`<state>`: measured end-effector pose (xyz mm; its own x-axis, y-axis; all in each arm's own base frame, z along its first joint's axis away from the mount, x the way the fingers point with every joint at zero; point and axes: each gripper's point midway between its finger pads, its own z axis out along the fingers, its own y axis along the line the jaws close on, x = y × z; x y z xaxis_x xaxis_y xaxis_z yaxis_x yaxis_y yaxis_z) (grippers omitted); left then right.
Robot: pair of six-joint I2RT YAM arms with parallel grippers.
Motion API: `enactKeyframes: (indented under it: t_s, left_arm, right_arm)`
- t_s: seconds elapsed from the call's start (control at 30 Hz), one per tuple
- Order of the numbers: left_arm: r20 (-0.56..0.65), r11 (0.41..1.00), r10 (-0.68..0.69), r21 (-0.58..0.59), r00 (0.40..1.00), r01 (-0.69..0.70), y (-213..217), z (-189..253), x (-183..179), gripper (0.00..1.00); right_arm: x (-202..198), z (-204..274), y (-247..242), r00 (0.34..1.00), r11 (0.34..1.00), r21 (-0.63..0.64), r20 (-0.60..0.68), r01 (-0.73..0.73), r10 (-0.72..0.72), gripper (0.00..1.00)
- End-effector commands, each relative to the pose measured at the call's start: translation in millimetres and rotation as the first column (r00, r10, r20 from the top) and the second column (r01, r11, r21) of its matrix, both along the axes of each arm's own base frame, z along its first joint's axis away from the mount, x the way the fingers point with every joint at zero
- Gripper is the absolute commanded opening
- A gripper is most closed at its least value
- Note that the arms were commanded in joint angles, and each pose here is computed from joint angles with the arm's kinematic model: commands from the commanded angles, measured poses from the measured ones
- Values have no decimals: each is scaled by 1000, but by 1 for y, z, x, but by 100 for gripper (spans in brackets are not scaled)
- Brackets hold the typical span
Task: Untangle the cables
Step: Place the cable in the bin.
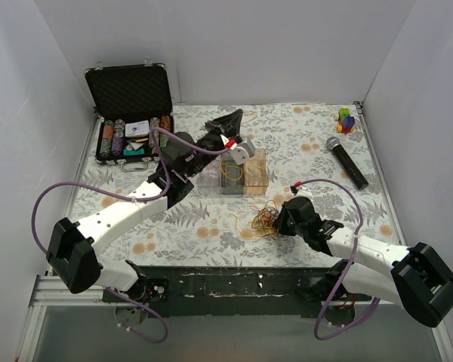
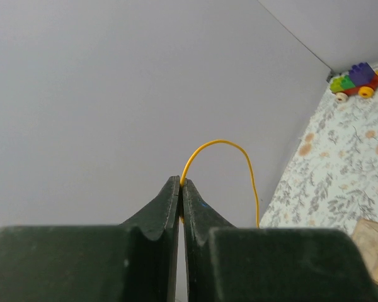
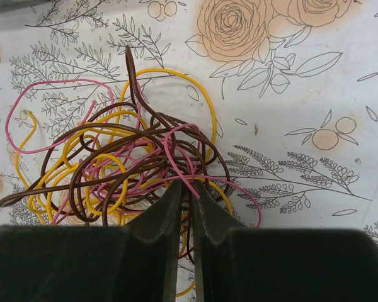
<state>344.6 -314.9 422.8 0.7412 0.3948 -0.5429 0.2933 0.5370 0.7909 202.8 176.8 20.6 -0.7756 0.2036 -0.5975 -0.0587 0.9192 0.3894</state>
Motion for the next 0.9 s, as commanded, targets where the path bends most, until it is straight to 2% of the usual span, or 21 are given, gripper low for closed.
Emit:
enactKeyframes:
  t_s: [0.0,0.27,0.47,0.6,0.77,0.87]
  left_arm:
    - [-3,1000,-14,-10,1000,14,5,-2,-8,0]
    - [-39,1000,-13,-27,999,12,4,-6,-4,0]
    - [-33,997,55,52,998,-53,8,-41,7,0]
    - [-69,997,31,79,997,-26,4,-64,4,0]
    - [-180,999,-40,-17,983,38,-4,-67,-2,0]
    - [-207,993,-112,-62,972,101,-11,-64,-11,0]
  right_arm:
    - [-26,-29,-21,993,995,-102,-118,-14,1,17]
    - [-28,-32,-23,993,995,-100,-121,-8,-4,17]
    - [-29,-33,-22,992,996,-93,-122,-14,2,17]
    - [-29,-32,-22,993,996,-91,-116,-13,3,17]
    - [-28,-31,-21,993,996,-86,-114,-11,1,16]
    - [-28,-31,-21,994,996,-87,-113,-12,2,16]
